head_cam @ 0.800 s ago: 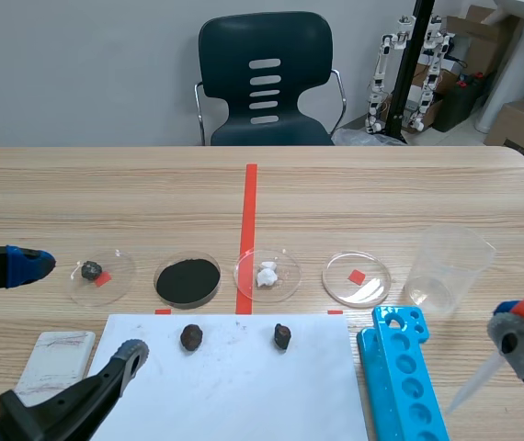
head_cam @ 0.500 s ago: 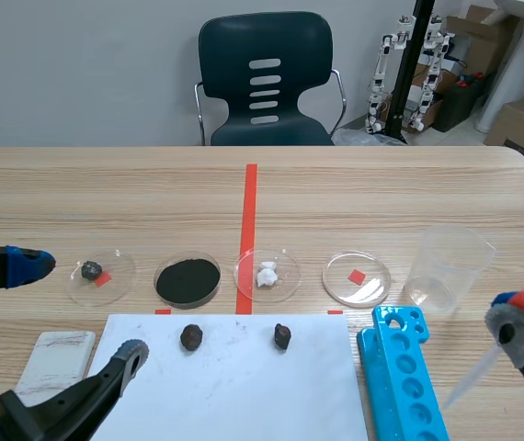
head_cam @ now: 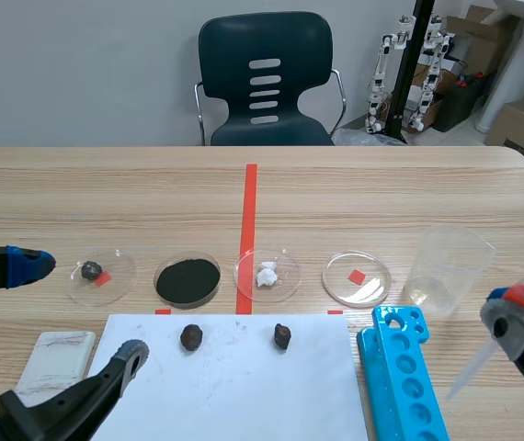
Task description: Put the dropper in the beaker
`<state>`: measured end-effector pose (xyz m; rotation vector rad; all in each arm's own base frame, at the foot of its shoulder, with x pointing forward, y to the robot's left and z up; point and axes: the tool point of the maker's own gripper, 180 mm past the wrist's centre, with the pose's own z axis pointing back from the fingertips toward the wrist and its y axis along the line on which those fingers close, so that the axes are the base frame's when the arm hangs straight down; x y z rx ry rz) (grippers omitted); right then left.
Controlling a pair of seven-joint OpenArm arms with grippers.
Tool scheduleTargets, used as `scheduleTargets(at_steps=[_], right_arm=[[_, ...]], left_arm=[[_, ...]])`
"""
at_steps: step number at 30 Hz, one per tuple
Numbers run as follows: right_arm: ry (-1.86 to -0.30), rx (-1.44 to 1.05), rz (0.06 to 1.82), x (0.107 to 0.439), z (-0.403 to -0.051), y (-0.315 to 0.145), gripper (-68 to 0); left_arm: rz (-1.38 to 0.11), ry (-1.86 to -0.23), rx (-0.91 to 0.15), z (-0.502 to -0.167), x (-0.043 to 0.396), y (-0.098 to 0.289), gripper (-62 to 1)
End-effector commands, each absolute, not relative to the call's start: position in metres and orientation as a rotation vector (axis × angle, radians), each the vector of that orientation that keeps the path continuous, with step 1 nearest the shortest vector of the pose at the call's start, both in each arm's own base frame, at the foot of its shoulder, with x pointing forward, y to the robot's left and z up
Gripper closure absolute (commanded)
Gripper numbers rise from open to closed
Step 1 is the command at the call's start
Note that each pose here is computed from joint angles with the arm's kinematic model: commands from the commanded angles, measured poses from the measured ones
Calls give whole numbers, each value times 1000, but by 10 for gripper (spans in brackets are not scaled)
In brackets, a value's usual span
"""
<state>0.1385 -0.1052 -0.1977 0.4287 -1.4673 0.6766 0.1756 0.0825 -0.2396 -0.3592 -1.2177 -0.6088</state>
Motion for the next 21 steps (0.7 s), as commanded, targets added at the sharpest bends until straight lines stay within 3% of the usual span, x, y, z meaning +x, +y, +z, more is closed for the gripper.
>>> scheduleTargets(at_steps=[1, 13, 21], right_arm=[[-1519, 432, 669, 145, -189, -105, -11], [-1651, 320, 715, 192, -166, -110, -11], [-1766, 153, 637, 228, -142, -133, -11]], left_arm=[[-602, -1250, -379, -231, 177, 78, -623], [-602, -1250, -379, -231, 177, 78, -623], [-602, -1250, -379, -231, 177, 78, -623]])
